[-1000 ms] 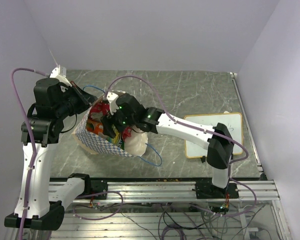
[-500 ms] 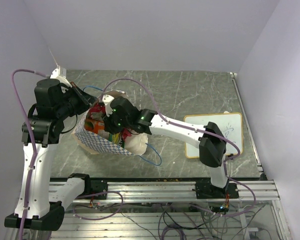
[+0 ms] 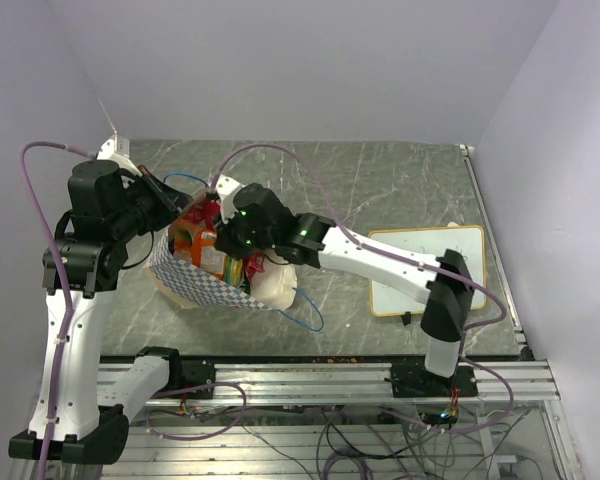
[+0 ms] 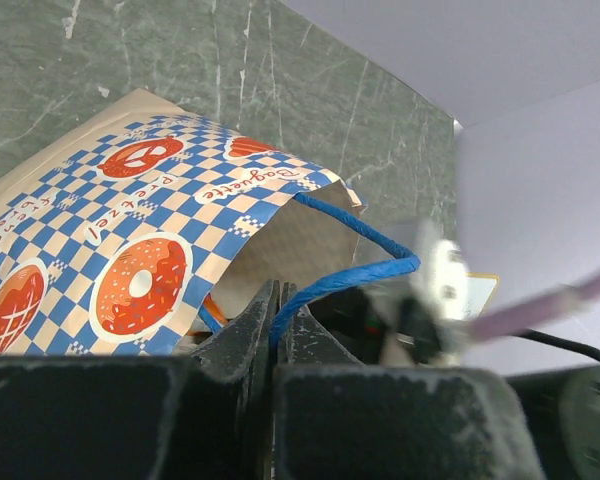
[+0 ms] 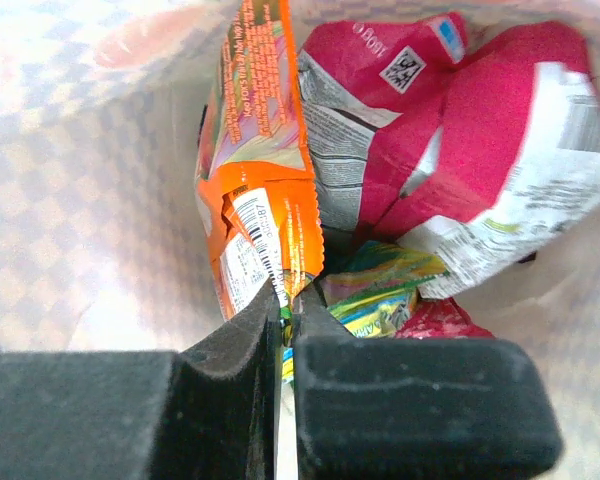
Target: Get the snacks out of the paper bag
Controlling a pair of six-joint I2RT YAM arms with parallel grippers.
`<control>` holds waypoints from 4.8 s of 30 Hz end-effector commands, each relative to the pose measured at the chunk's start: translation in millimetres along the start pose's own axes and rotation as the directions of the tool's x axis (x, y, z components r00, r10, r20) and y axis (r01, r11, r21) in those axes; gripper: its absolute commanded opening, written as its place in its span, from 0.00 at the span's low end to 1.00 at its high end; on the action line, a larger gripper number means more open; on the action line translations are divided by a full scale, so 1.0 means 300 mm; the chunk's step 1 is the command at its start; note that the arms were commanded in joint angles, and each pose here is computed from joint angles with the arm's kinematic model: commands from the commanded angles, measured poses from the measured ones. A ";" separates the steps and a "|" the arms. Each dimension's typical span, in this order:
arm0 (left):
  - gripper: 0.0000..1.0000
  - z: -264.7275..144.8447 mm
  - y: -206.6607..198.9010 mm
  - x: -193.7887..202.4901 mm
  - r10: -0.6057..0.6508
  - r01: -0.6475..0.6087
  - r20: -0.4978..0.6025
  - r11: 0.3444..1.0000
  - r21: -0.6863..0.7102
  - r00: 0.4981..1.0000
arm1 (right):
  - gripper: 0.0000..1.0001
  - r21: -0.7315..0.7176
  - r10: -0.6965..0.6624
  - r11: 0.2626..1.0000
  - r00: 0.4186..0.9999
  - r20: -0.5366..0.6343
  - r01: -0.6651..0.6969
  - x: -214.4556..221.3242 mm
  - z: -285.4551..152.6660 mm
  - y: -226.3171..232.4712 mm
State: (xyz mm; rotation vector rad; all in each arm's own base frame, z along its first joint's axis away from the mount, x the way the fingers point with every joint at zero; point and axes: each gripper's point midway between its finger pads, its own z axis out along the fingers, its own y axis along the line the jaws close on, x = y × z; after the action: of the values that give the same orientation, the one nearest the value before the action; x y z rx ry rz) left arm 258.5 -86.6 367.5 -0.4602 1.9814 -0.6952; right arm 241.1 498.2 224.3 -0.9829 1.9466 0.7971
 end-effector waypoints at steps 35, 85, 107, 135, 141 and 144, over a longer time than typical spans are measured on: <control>0.07 0.022 0.031 -0.080 0.004 0.003 0.072 0.995 -0.098 0.997 | 0.00 0.704 0.009 0.626 0.905 0.424 -0.336 -0.308 -0.864 -0.801; 0.07 0.007 0.020 -0.007 -0.019 0.019 0.005 0.999 -0.041 1.000 | 0.62 0.302 0.226 0.908 0.946 0.234 -0.292 -0.076 -0.500 -0.698; 0.07 -0.002 -0.087 -0.076 -0.032 0.027 0.054 0.996 0.081 0.998 | 0.64 0.202 0.212 0.934 0.911 0.353 -0.296 -0.234 -0.076 -0.155; 0.07 -0.019 -0.069 -0.032 -0.054 0.053 0.018 0.996 0.072 0.998 | 0.32 0.326 0.199 0.903 0.944 0.264 -0.281 -0.105 0.152 -0.236; 0.07 -0.018 -0.028 -0.050 -0.055 0.055 0.039 0.998 -0.011 0.998 | 0.02 0.246 0.166 0.937 0.936 0.310 -0.248 -0.193 0.049 -0.178; 0.07 -0.016 -0.010 -0.059 -0.067 0.069 0.053 0.996 -0.047 0.996 | 0.00 0.171 0.161 0.959 0.932 0.325 -0.225 -0.240 -0.003 -0.128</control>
State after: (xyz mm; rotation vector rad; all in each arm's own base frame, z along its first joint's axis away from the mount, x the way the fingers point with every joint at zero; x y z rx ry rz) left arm 263.9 -86.9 371.6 -0.5356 1.9808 -0.7185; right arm 316.0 504.0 216.1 -0.4808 1.9512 0.6489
